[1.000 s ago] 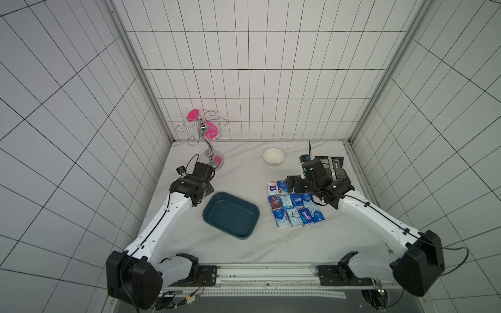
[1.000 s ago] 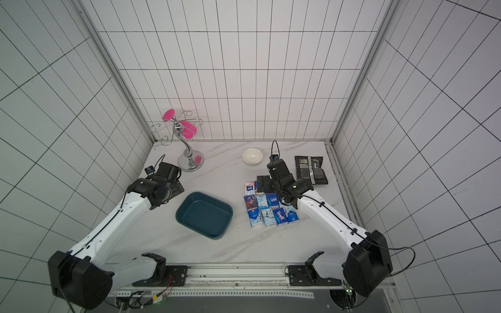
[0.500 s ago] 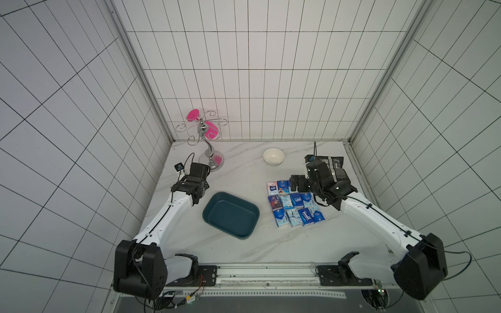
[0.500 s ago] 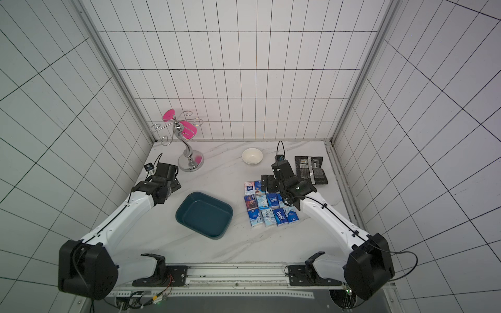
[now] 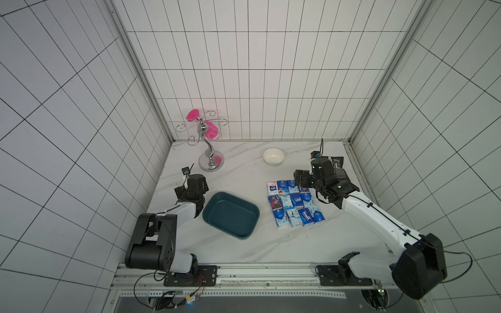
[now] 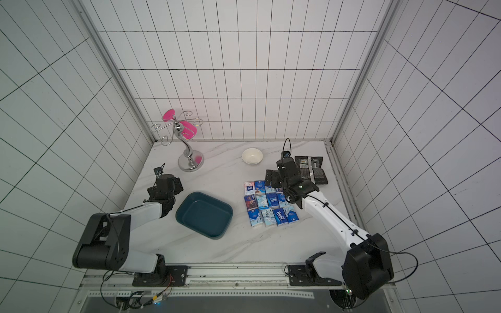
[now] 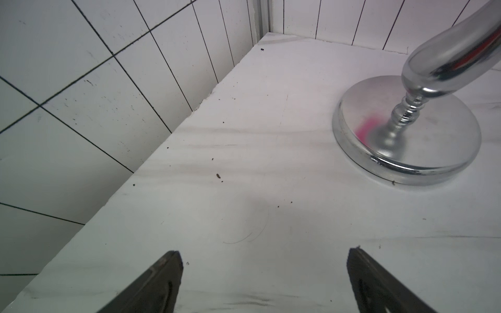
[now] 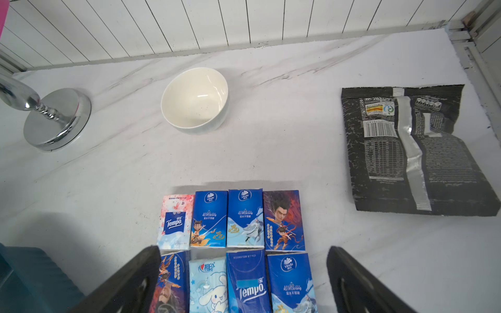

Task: Take the pocket tissues out of the storage box
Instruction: Reset both arms

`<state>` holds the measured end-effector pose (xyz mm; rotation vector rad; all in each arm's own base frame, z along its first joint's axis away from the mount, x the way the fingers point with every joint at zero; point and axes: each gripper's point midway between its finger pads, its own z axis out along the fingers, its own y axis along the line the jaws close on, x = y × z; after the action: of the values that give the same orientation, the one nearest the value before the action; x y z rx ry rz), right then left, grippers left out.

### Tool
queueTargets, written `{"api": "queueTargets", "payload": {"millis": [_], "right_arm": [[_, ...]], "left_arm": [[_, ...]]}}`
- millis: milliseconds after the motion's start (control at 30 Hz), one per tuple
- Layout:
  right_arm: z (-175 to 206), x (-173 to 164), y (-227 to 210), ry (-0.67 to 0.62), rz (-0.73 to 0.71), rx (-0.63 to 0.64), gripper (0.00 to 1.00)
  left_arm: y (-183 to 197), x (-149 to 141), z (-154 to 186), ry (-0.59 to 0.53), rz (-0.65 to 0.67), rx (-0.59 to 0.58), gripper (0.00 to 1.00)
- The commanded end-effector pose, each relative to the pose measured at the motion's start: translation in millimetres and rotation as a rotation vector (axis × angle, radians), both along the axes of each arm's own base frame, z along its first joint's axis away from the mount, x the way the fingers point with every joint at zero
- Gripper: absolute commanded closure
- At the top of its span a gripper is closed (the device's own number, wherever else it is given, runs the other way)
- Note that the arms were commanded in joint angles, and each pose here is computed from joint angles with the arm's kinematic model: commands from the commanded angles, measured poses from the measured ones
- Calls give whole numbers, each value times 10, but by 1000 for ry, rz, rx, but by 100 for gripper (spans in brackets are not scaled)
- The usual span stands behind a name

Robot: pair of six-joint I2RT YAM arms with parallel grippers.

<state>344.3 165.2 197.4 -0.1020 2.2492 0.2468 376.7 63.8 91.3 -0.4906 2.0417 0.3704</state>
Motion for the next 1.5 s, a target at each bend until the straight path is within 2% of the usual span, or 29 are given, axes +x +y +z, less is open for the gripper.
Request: {"api": "queueTargets", "payload": {"millis": [0, 67, 167, 233, 300, 433, 633, 767, 1067, 1467], "right_arm": [[-96, 81, -172, -5, -54, -16, 1], [-91, 140, -293, -22, -88, -38, 1], [-66, 243, -554, -53, -149, -70, 1], [-42, 308, -732, -84, -184, -84, 1], [-52, 365, -911, -116, -215, -102, 1], [-197, 467, -1274, -206, -275, -174, 1], [-542, 495, -1805, -226, -389, -166, 1], [-681, 507, -1908, -237, -390, -222, 1], [-995, 494, -2035, -331, -437, -208, 1], [-999, 506, -2055, -326, -437, -198, 1]], "left_arm": [[-40, 258, 466, -222, -33, 31, 2], [-35, 248, 429, -263, -40, 29, 2], [-152, 282, 354, -284, -123, 24, 4], [-152, 263, 301, -286, -129, 13, 4], [-237, 281, 290, -303, -186, 26, 2], [-255, 296, 264, -273, -199, 11, 2], [-255, 299, 273, -276, -199, 9, 2], [-244, 300, 265, -273, -197, 7, 2], [-248, 300, 263, -272, -199, 7, 2], [-246, 300, 257, -269, -199, 9, 2]]}}
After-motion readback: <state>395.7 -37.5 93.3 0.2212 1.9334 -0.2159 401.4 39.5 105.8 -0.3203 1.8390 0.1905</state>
